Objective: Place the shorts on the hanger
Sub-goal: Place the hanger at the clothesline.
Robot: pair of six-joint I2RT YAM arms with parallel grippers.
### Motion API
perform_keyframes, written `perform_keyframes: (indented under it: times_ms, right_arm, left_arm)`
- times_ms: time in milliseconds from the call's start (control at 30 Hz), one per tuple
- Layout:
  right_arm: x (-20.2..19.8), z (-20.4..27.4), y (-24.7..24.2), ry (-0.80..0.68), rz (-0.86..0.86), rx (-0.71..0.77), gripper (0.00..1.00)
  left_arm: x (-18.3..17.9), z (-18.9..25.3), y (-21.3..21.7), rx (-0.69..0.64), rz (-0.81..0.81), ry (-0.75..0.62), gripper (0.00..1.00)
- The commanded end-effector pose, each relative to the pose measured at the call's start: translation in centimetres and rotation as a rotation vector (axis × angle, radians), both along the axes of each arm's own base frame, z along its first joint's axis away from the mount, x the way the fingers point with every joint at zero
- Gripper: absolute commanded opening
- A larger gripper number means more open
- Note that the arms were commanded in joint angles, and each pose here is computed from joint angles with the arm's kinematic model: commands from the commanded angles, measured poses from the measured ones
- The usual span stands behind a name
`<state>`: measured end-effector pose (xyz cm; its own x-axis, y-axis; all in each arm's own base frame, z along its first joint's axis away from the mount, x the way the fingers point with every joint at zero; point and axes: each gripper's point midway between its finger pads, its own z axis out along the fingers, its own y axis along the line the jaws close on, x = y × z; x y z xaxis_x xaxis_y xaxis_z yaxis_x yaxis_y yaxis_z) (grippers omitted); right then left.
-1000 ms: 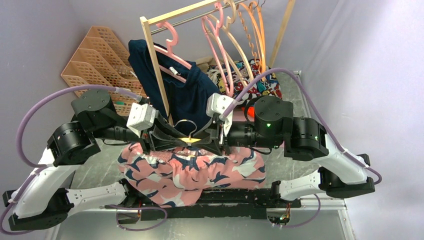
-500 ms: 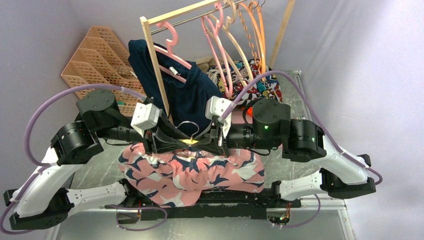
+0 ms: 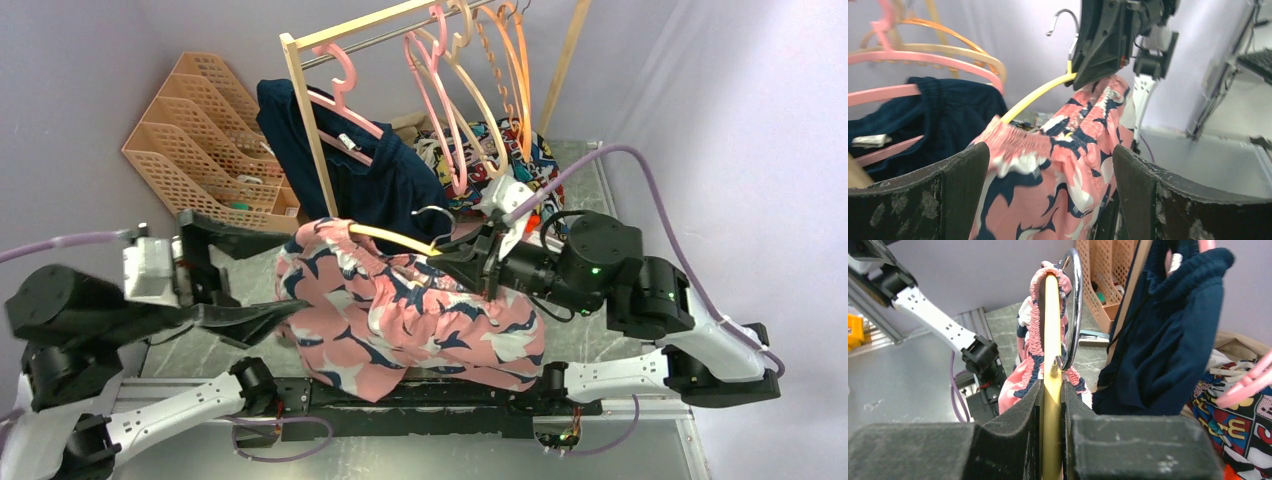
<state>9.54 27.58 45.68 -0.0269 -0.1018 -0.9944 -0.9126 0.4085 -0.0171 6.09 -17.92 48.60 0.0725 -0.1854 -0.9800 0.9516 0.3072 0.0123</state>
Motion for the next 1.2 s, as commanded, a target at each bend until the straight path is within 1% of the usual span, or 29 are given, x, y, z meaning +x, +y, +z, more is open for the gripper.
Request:
perform_keyframes:
  times_ms: [0,200,367,467,567,633,667,700,767,833,900,933,1000,1067,1100,1167]
  right_arm:
    - [0.7,3.3,-1.3,0.016,-0.065,0.128,0.0]
    - [-0.4,4.5,-1.4,0.047,-0.014,0.169,0.0]
    - [-1.5,5.7,-1.5,0.061,0.042,0.209,0.0]
    - [-1.9,6.1,-1.5,0.065,0.066,0.215,0.0]
    - [-2.3,6.4,-1.5,0.066,0.089,0.217,0.0]
    - [-2.7,6.4,-1.4,0.066,0.107,0.21,0.0]
    - [-2.8,6.4,-1.3,0.065,0.115,0.206,0.0]
    - [-2.9,6.4,-1.3,0.063,0.124,0.205,0.0]
    - [-3.2,6.7,-1.3,0.06,0.139,0.212,0.0]
    - [-3.5,7.0,-1.3,0.056,0.159,0.22,0.0]
    - [-3.7,7.5,-1.4,0.052,0.172,0.232,0.0]
    - [-3.9,7.8,-1.5,0.049,0.181,0.239,0.0]
    - [-4.2,8.5,-1.5,0.043,0.196,0.249,0.0]
    - [-4.8,10.2,-1.9,0.027,0.229,0.283,0.0]
    - [-5.2,11.4,-2.1,0.015,0.251,0.307,0.0]
    - [-6.6,14.4,-2.8,-0.016,0.327,0.369,0.0]
  left_arm:
    - [2.4,-0.6,2.1,-0.078,0.181,0.084,0.93]
    - [4.7,-3.1,3.4,-0.035,0.333,0.123,0.82]
    - [6.9,-4.4,3.9,0.033,0.445,0.095,0.79]
    - [7.7,-4.8,3.8,0.073,0.478,0.068,0.77]
    - [7.9,-4.8,3.4,0.087,0.472,0.044,0.74]
    - [7.7,-4.8,3.0,0.095,0.446,0.027,0.69]
    - [7.6,-4.7,2.8,0.099,0.436,0.021,0.65]
    - [7.6,-4.8,2.6,0.106,0.429,0.016,0.58]
    - [7.6,-4.9,2.5,0.115,0.426,0.015,0.4]
    - [7.7,-4.9,2.6,0.116,0.432,0.015,0.25]
    - [7.5,-4.6,2.7,0.109,0.429,0.012,0.14]
    - [7.4,-4.3,2.8,0.101,0.427,0.008,0.12]
    - [7.0,-3.0,3.2,0.064,0.424,-0.003,0.13]
    - [6.5,-1.3,3.9,0.015,0.424,-0.022,0.2]
    - [6.1,-0.3,4.3,-0.015,0.42,-0.034,0.28]
    - [5.0,2.3,5.5,-0.09,0.406,-0.071,0.54]
